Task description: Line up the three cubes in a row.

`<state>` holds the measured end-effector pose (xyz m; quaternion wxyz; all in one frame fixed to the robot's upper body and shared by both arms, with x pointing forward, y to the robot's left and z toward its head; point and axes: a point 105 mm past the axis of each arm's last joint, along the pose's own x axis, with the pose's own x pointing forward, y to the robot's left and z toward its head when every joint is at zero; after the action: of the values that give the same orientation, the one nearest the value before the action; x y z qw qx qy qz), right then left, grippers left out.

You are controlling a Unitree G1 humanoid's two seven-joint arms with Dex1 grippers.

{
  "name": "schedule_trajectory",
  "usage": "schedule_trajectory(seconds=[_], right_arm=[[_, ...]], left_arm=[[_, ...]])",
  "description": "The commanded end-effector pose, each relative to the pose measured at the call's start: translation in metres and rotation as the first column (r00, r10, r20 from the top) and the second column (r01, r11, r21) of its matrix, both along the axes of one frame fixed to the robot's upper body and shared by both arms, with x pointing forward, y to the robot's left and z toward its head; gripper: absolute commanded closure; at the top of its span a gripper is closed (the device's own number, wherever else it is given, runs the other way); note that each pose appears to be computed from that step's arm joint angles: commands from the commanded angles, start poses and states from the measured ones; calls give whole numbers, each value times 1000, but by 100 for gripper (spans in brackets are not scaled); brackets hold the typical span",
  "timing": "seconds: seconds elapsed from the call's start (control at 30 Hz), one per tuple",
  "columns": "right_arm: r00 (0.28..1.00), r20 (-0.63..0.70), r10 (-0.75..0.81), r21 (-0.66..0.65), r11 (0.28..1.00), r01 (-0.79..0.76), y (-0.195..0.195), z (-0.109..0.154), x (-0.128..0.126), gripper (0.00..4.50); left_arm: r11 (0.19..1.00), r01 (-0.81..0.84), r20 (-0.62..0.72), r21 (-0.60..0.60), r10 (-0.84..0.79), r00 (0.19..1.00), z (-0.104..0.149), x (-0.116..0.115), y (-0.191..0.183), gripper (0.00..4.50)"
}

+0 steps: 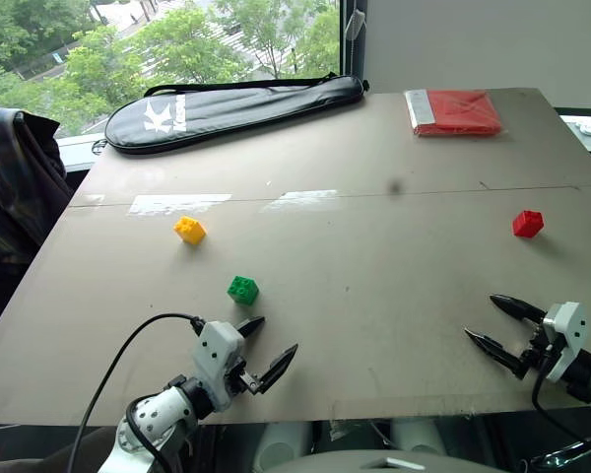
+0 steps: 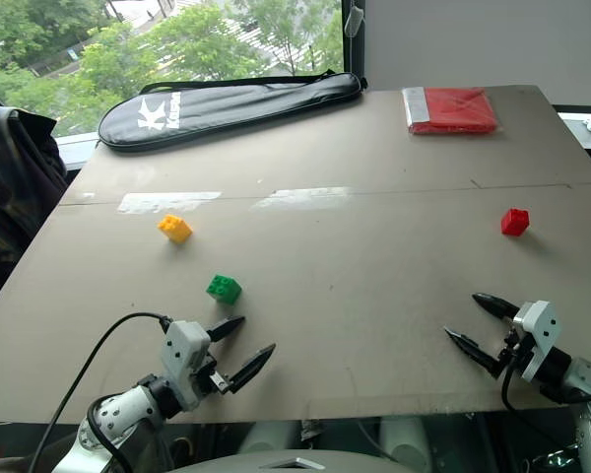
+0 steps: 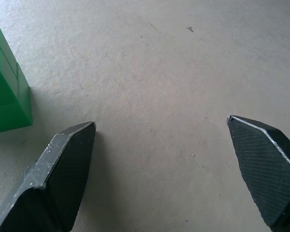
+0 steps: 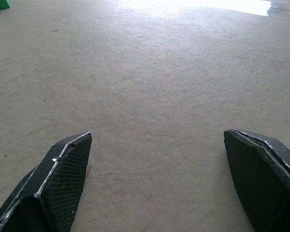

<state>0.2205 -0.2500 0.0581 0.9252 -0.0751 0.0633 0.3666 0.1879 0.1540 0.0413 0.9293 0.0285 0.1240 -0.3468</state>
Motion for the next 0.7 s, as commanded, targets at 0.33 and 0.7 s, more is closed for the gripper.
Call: schedule_trajectory(seconds=[0.33,0.7], right_arm=[[999,18,-46,2,999,46,-6,3,-9,0],[998,25,-50,-2,999,50,-8,5,-4,0]], left_arm=[[999,36,-101,-9,-37,994,-15,-5,-10,5],[1000,29,-106,-10,-30,994,-21,-7,-9,5]])
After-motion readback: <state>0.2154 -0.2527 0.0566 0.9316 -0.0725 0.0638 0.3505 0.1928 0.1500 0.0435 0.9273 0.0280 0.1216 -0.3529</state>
